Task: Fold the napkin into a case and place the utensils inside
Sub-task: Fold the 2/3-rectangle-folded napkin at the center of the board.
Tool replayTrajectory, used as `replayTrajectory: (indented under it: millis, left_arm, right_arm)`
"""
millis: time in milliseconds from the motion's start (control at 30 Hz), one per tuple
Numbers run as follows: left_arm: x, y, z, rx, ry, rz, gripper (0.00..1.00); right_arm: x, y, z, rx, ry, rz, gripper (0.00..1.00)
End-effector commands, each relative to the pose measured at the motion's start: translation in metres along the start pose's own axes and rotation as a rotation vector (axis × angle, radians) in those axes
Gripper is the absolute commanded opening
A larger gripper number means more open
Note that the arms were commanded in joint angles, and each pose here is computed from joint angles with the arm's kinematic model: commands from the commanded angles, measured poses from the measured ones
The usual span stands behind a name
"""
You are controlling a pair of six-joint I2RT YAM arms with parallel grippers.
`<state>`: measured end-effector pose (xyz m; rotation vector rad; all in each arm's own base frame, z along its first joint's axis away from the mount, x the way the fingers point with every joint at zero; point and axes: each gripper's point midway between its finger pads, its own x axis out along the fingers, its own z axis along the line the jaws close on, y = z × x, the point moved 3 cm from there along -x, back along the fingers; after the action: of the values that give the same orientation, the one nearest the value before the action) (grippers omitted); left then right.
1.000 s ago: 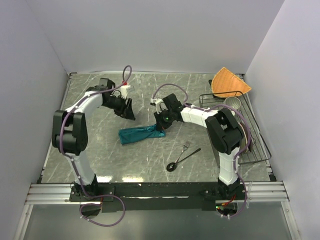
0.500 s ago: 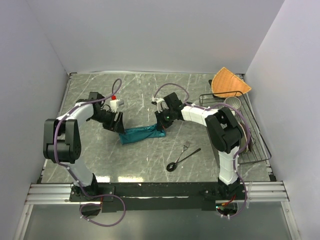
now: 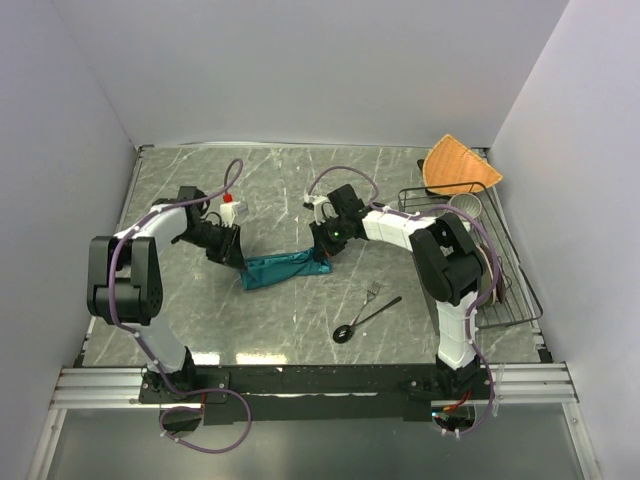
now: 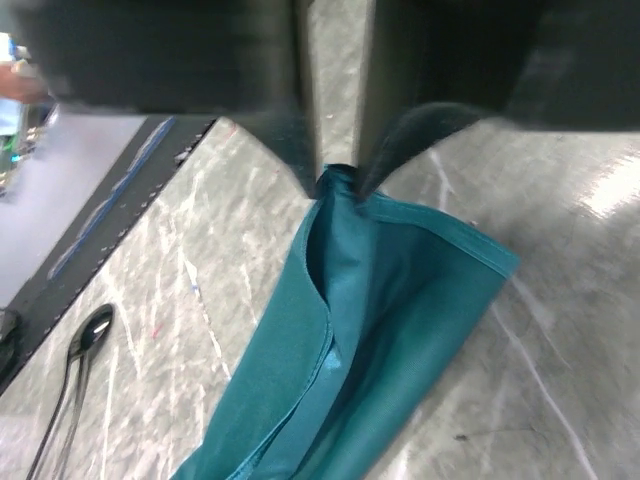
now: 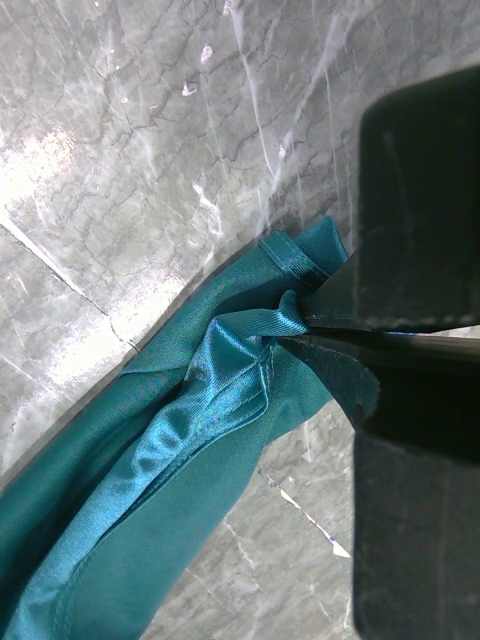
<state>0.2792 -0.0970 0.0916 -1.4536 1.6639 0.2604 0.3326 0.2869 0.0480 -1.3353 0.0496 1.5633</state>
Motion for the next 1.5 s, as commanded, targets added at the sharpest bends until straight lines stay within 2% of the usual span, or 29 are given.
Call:
replayTrajectory:
  millis: [0,33,67,333,467,500,567,633,733,833,1100,1233,1467]
  left_arm:
    - [-0.007,-0.024,0.008,0.04,-0.042,-0.043,0.14]
    - [-0.007,-0.027,0.012,0.04,-0.054,-0.041,0.05]
    - [-0.006,-0.027,0.014,0.037,-0.061,-0.036,0.01]
    - [0.015,-0.005,0.053,-0.047,-0.165,0.049,0.01]
    - [0.021,-0.009,0.062,-0.06,-0.183,0.044,0.01]
    - [0.02,-0.01,0.061,-0.054,-0.177,0.04,0.04]
    - [0.012,-0.018,0.052,-0.006,-0.148,0.012,0.28]
    - [-0.003,-0.034,0.03,0.069,-0.089,-0.071,0.5]
    - [-0.021,-0.06,0.001,0.181,-0.003,-0.186,0.64]
    - [-0.023,-0.078,-0.021,0.242,0.073,-0.252,0.73]
    - [0.017,-0.099,-0.048,0.334,0.172,-0.327,0.75]
    - [0.048,-0.094,-0.064,0.377,0.228,-0.304,0.75]
    - [0.077,-0.095,-0.07,0.434,0.291,-0.308,0.76]
  right_arm:
    - [0.005,0.012,-0.014,-0.009,0.043,0.047,0.0]
    - [0.005,0.013,-0.015,-0.011,0.044,0.049,0.0]
    - [0.005,0.013,-0.016,-0.018,0.048,0.049,0.0]
    - [0.007,0.016,-0.02,-0.038,0.066,0.057,0.0]
    - [0.007,0.013,-0.02,-0.042,0.068,0.05,0.0]
    - [0.006,0.015,-0.019,-0.039,0.062,0.059,0.0]
    - [0.003,0.01,-0.014,-0.033,0.042,0.047,0.0]
    - [0.0,0.007,-0.011,-0.026,0.03,0.031,0.0]
    - [-0.007,-0.001,0.0,-0.005,-0.009,-0.004,0.0]
    - [-0.013,-0.007,0.008,0.018,-0.046,-0.033,0.01]
    - [-0.026,-0.014,0.012,0.05,-0.086,-0.081,0.1]
    - [-0.03,-0.013,0.009,0.061,-0.098,-0.095,0.13]
    - [-0.031,-0.014,0.009,0.051,-0.121,-0.121,0.09]
